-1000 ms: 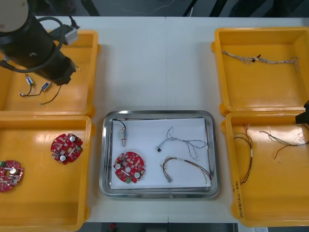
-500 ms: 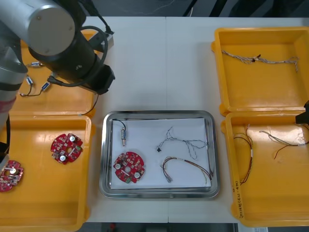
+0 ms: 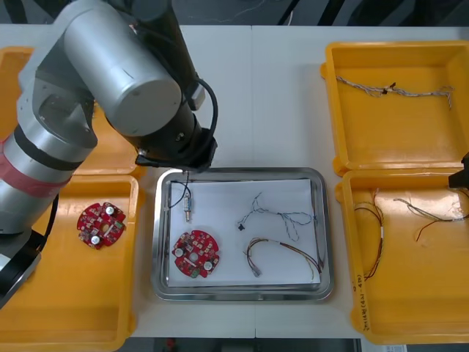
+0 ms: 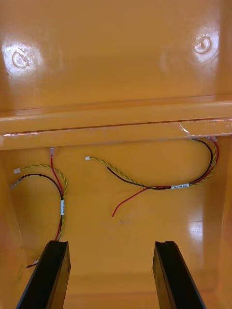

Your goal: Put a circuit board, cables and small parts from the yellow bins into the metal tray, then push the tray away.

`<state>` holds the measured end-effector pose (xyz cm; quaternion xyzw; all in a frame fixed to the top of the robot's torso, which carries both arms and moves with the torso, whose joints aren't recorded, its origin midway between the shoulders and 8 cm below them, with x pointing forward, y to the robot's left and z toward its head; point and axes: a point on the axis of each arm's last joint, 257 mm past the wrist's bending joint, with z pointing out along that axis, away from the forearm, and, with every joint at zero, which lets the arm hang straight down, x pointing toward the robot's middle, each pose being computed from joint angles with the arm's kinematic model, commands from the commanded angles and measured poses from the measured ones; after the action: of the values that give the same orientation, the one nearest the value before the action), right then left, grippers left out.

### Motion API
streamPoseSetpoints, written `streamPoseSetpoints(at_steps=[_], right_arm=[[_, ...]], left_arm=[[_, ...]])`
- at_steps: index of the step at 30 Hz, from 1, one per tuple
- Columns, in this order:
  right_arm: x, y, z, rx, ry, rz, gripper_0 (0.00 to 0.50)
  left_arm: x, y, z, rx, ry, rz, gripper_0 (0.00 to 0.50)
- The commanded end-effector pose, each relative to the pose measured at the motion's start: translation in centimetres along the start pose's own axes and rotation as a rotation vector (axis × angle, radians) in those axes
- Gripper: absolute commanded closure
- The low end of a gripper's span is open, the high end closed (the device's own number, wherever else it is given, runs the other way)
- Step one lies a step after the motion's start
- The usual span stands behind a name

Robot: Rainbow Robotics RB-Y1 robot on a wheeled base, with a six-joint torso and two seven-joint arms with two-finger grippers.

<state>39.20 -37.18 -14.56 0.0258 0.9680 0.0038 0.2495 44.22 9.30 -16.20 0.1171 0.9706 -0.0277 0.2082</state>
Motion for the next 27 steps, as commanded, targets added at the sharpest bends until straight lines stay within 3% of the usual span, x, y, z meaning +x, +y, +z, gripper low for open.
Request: streamPoseSetpoints(at_steps=[1, 13, 20, 27], right_arm=[[-0.7, -1.4, -1.6, 0.044, -0.038, 0.007, 0.000], [-0.7, -1.5, -1.6, 0.044, -0.037, 0.014, 0.000], [-0.8, -1.4, -1.6, 0.043, -0.039, 0.016, 0.000], [-0.7, -1.3, -1.6, 0.040, -0.036, 0.015, 0.000]], left_arm=[[-0.1, -2.9, -0.5, -0.014, -0.042, -0.013, 0.500], [2.0, -5.0, 3.5, -0.012, -0.059, -0.074, 0.500], [3.0, -4.6, 5.2, -0.010, -0.045, -0.081, 0.500], [3.4, -3.5, 7.9, -0.040, -0.033, -0.087, 0.500]])
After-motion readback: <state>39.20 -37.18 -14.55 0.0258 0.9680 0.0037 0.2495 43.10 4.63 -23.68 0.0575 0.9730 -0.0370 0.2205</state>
